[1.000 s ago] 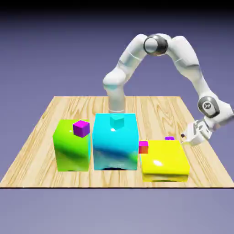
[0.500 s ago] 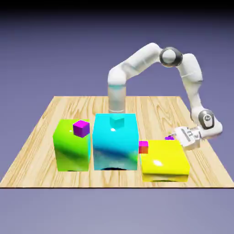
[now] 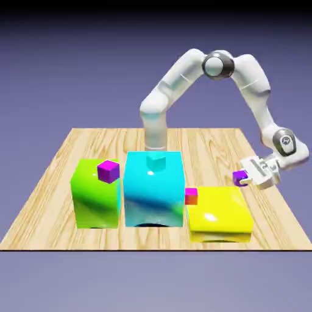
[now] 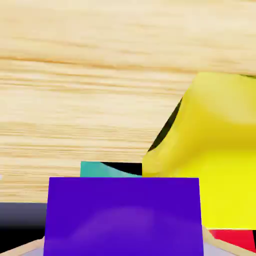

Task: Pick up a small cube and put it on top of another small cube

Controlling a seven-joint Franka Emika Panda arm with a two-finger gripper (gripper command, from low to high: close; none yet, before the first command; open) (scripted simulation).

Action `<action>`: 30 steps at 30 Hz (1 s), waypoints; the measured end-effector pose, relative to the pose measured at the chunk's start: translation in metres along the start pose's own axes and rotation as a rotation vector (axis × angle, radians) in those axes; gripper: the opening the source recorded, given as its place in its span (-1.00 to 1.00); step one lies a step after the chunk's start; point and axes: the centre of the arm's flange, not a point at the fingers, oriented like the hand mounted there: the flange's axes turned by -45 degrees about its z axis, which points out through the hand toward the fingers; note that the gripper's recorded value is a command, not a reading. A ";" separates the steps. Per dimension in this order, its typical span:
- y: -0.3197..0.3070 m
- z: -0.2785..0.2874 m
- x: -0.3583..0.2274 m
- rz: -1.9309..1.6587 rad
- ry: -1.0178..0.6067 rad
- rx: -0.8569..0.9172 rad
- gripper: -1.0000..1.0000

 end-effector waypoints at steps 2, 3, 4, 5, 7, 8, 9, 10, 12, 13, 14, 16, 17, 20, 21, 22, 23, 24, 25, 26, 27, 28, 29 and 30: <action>0.009 0.007 -0.023 -0.017 0.020 -0.002 -1.00; 0.013 0.011 -0.035 -0.024 0.028 -0.004 -1.00; 0.017 0.016 -0.046 -0.030 0.036 -0.007 -1.00; 0.021 0.020 -0.058 -0.035 0.044 -0.011 -1.00; 0.028 0.030 -0.082 -0.042 0.055 -0.022 -1.00; 0.031 0.035 -0.093 -0.045 0.060 -0.029 -1.00; 0.033 0.040 -0.105 -0.046 0.063 -0.036 -1.00; 0.035 0.046 -0.116 -0.046 0.065 -0.045 -1.00; 0.038 0.057 -0.139 -0.045 0.064 -0.064 -1.00; 0.040 0.063 -0.150 -0.043 0.062 -0.074 -1.00; 0.041 0.069 -0.161 -0.040 0.057 -0.083 -1.00; 0.042 0.084 -0.183 -0.031 0.044 -0.099 -1.00; 0.042 0.090 -0.193 -0.027 0.034 -0.110 -1.00; 0.039 0.110 -0.222 -0.014 -0.005 -0.141 -1.00; 0.038 0.117 -0.230 -0.010 -0.022 -0.152 -1.00; 0.036 0.124 -0.239 -0.005 -0.041 -0.162 -1.00; 0.034 0.131 -0.248 -0.001 -0.062 -0.170 -1.00; 0.031 0.139 -0.256 0.004 -0.085 -0.177 -1.00; 0.029 0.147 -0.264 0.008 -0.109 -0.183 -1.00; 0.026 0.154 -0.271 0.012 -0.136 -0.188 -1.00; 0.023 0.164 -0.279 0.011 -0.163 -0.181 -1.00; 0.020 0.178 -0.287 0.002 -0.191 -0.155 -1.00; 0.017 0.192 -0.292 -0.024 -0.195 -0.093 -1.00; 0.017 0.194 -0.292 -0.028 -0.194 -0.085 -1.00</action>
